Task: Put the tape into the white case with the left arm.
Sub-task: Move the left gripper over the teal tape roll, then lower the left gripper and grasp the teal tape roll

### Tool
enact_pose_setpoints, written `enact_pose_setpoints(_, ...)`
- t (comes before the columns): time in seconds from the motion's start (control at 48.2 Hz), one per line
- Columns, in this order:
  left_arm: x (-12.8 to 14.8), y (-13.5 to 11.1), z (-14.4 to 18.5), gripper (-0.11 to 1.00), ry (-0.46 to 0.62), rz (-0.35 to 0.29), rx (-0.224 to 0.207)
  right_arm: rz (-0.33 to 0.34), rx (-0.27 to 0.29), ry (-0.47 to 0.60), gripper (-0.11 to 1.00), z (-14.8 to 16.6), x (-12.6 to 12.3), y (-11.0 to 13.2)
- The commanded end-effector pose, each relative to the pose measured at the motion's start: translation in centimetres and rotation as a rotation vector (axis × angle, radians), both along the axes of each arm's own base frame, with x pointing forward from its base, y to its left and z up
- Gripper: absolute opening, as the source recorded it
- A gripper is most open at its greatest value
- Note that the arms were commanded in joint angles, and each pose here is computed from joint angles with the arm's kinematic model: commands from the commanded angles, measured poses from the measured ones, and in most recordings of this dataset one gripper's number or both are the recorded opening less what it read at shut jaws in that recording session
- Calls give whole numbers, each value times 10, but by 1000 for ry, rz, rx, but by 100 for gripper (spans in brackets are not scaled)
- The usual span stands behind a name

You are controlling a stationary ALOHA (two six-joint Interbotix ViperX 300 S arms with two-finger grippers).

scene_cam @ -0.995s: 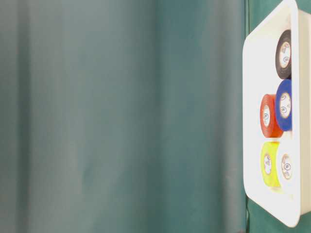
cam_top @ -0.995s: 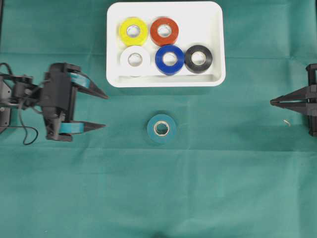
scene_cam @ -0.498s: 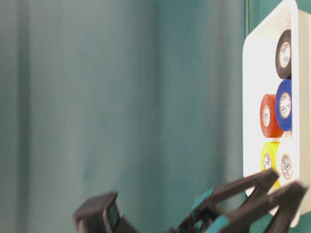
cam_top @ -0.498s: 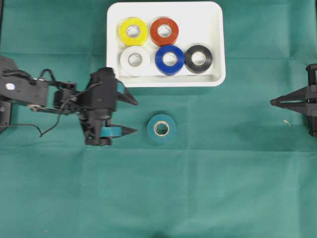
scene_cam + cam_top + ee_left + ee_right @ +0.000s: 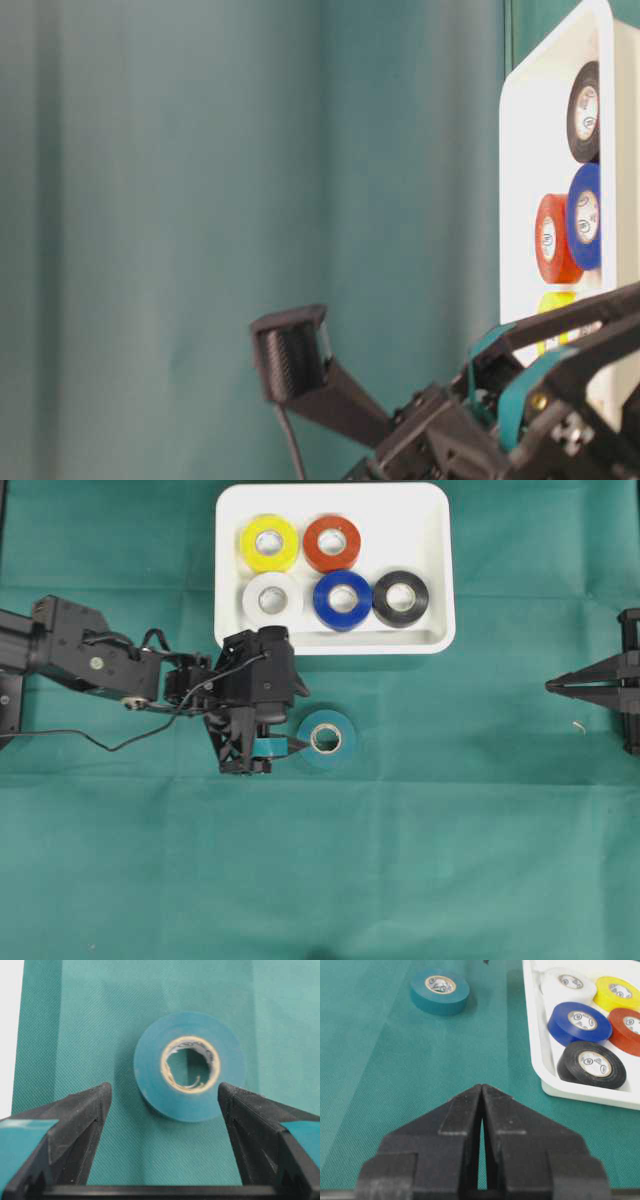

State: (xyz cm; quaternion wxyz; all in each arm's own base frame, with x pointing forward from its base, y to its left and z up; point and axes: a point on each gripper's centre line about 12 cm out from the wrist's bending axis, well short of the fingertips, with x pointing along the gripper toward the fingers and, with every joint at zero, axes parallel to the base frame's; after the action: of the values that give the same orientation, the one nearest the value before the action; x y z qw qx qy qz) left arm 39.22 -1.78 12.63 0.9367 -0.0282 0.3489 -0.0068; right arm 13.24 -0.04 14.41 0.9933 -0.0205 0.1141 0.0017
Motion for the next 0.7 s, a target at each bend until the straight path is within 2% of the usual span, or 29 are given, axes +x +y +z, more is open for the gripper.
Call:
enact_pose_setpoints(0.0,11,3,10,85,-36,19,-13,0,-3,-11,-9,3,1,0)
enact_pose_setpoints(0.166,17,6,4,84,-24,65,-59,1,0,-11,-9,3,1,0)
enact_pose_setpoints(0.394,20,3,-4,84,17,88,-89,0,-1,-14,-9,4,2,0)
enact_pose_setpoints(0.684,31,5,-16,84,54,99,-92,-1,0,-12,-9,3,2,0)
